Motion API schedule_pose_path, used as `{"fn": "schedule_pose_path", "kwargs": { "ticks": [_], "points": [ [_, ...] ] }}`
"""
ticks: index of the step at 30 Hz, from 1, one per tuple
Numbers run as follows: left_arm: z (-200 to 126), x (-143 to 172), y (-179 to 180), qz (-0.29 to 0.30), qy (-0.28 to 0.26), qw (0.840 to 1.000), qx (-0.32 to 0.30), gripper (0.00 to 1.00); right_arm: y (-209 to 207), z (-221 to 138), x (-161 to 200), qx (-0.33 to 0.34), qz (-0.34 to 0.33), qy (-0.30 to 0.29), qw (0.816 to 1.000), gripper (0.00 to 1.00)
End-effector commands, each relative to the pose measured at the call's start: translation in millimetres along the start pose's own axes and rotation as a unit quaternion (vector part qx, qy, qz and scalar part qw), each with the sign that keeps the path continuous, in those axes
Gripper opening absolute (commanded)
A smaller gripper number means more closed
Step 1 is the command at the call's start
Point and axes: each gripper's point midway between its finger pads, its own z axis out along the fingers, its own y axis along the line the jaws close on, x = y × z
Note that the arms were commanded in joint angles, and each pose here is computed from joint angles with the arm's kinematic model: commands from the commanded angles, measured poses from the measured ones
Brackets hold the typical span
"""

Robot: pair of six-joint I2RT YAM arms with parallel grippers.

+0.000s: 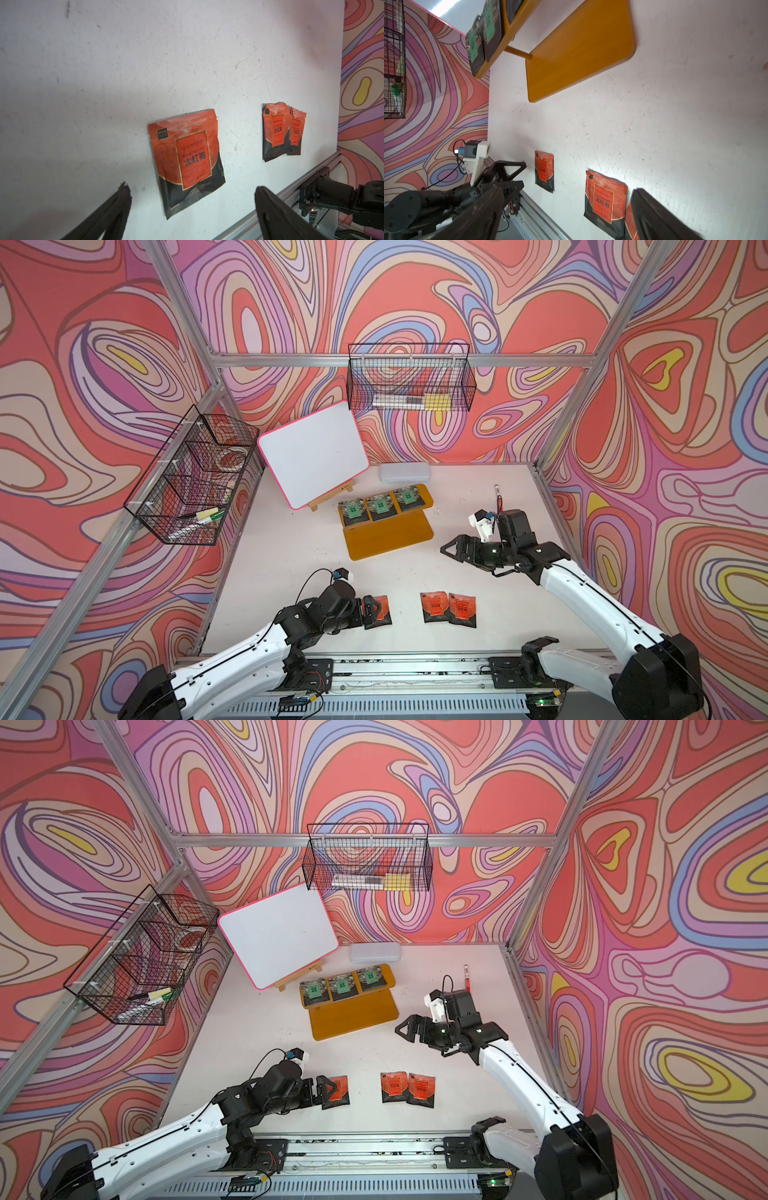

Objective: Place the tea bags on the shelf by color
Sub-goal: Pick up the tea bag from the center of the board.

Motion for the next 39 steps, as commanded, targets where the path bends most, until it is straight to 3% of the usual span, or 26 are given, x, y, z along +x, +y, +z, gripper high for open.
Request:
{"fn": "schedule_pose_path", "kwargs": {
  "ticks": [1, 6, 16, 24, 34, 39],
  "points": [
    [5, 4, 3, -0.01, 0.0, 1.0, 0.001, 0.96, 19, 5, 10, -0.049, 0.004, 0.006, 0.999, 0.98],
    [12, 9, -4, -0.012, 0.009, 1.0, 0.02, 0.95, 24, 26, 33, -0.042, 0.004, 0.029, 0.999, 0.96],
    [25, 17, -13, -0.005, 0.025, 0.999, 0.035, 0.91, 20, 57, 67, -0.041, 0.047, 0.059, 0.996, 0.77],
    [28, 21, -22, 0.002, 0.029, 0.998, 0.054, 0.89, 18, 66, 84, -0.043, 0.061, 0.079, 0.994, 0.75],
    [37, 27, -33, 0.009, 0.038, 0.997, 0.068, 0.87, 18, 97, 114, -0.037, 0.085, 0.123, 0.988, 0.55],
    [43, 31, -39, 0.014, 0.043, 0.996, 0.073, 0.87, 10, 104, 121, -0.021, 0.102, 0.131, 0.986, 0.54]
  ]
}}
